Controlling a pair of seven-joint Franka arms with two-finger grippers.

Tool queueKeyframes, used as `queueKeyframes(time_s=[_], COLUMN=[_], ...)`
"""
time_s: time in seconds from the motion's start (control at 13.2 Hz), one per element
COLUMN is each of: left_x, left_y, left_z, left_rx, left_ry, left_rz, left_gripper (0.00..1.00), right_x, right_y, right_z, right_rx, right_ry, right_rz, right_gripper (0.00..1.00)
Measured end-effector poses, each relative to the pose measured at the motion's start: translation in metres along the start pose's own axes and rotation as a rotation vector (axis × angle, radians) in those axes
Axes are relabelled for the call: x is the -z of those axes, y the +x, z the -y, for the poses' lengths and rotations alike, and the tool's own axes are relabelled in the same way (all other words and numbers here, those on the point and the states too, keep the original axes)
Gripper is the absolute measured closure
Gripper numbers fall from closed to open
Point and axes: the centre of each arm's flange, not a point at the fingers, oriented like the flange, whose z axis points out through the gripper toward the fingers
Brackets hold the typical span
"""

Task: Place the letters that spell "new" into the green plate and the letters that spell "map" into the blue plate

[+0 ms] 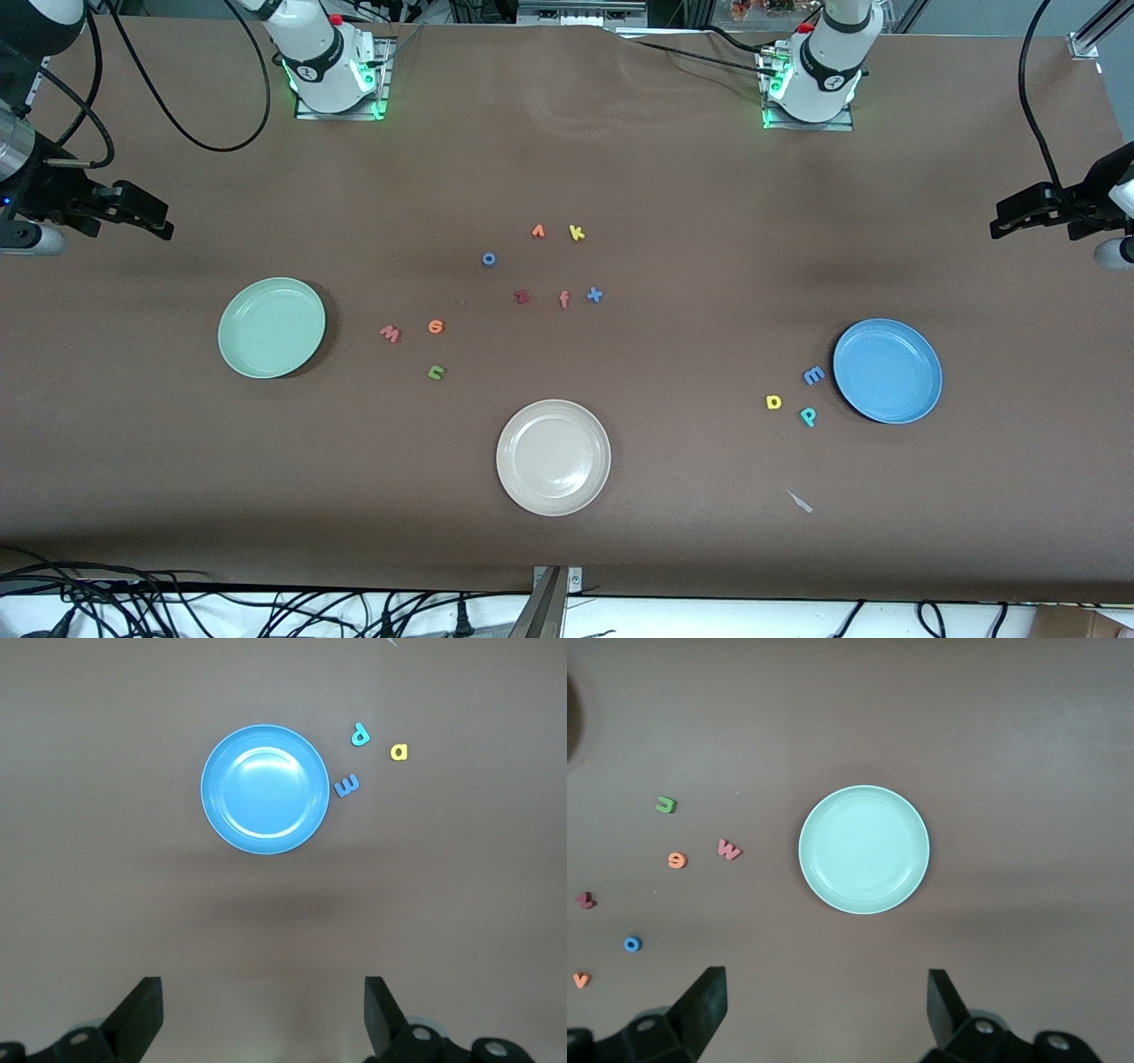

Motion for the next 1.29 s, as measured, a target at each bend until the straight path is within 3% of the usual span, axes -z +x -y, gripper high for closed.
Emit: queueKeyframes(time_s=[0.3,0.68,1.06,1.29], left_x=[0.0,0.0,0.0,-0.007], left_y=[0.0,0.0,0.001,0.016], left_z=[-0.001,-0.001,-0.002,-0.002], left_rx=[-0.001,-0.002,-0.003,-0.004], left_ry=[0.0,0.0,0.0,-0.013], left_rz=[0.0,0.0,-0.004,-0.051], left_gripper=[0.0,0.0,0.0,0.0], right_x=[-0.001,-0.04,-0.086,-0.12], right_y=[-0.001,0.01,0.011,0.013], right_z=[0.003,0.011,0.105,0.154], right_rx=[0.005,0.005,0.186,0.299], right_ry=[0.0,0.022,0.003,-0.012], right_rz=[0.007,0.102,0.189,0.202], right_gripper=[0.0,0.0,0.0,0.0])
